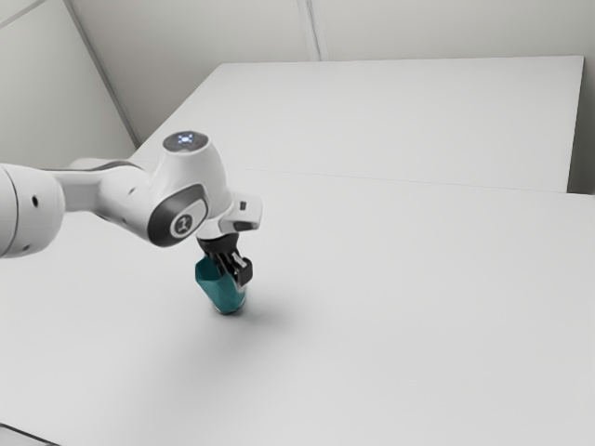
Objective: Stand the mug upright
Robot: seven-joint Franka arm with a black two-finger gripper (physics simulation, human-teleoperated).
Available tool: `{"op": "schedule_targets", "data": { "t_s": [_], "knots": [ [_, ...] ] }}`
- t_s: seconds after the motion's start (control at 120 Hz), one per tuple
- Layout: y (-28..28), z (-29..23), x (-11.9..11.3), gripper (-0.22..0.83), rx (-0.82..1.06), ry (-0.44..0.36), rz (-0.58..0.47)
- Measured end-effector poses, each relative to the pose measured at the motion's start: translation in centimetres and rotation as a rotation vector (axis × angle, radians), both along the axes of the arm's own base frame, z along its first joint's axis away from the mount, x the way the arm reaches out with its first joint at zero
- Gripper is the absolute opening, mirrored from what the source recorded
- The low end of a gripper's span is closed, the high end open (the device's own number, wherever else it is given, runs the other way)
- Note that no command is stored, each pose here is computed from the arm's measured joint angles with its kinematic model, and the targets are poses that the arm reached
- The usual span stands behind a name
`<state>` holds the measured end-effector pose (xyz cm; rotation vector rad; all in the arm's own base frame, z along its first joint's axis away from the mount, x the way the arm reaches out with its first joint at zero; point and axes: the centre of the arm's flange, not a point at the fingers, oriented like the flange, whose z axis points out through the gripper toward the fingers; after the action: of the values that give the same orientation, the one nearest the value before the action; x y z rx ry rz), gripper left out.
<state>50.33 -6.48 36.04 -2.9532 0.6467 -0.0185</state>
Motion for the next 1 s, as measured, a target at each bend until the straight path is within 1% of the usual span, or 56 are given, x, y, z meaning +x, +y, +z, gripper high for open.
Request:
{"op": "schedule_targets", "data": {
  "t_s": [0.233, 0.358, 0.4, 0.483, 0.592, 0.658, 0.808, 0.883, 1.0],
  "knots": [
    [1.9, 3.3, -0.1, 0.27, -0.007, -0.041, 0.034],
    [1.2, 6.9, 1.2, 0.28, -0.006, -0.091, 0.022],
    [1.1, 8.4, 1.9, 0.3, -0.006, -0.112, 0.021],
    [1.2, 11.9, 3.5, 0.38, -0.009, -0.149, 0.035],
    [2.0, 15.5, 5.8, 0.47, -0.009, -0.167, 0.073],
    [2.2, 16.7, 7.4, 0.51, -0.013, -0.158, 0.099],
    [3.5, 17.4, 11.5, 0.56, -0.027, -0.111, 0.165],
    [4.8, 18.2, 12.9, 0.58, -0.046, -0.097, 0.205],
    [6.6, 19.6, 14.4, 0.59, -0.076, -0.072, 0.266]
  ]
}}
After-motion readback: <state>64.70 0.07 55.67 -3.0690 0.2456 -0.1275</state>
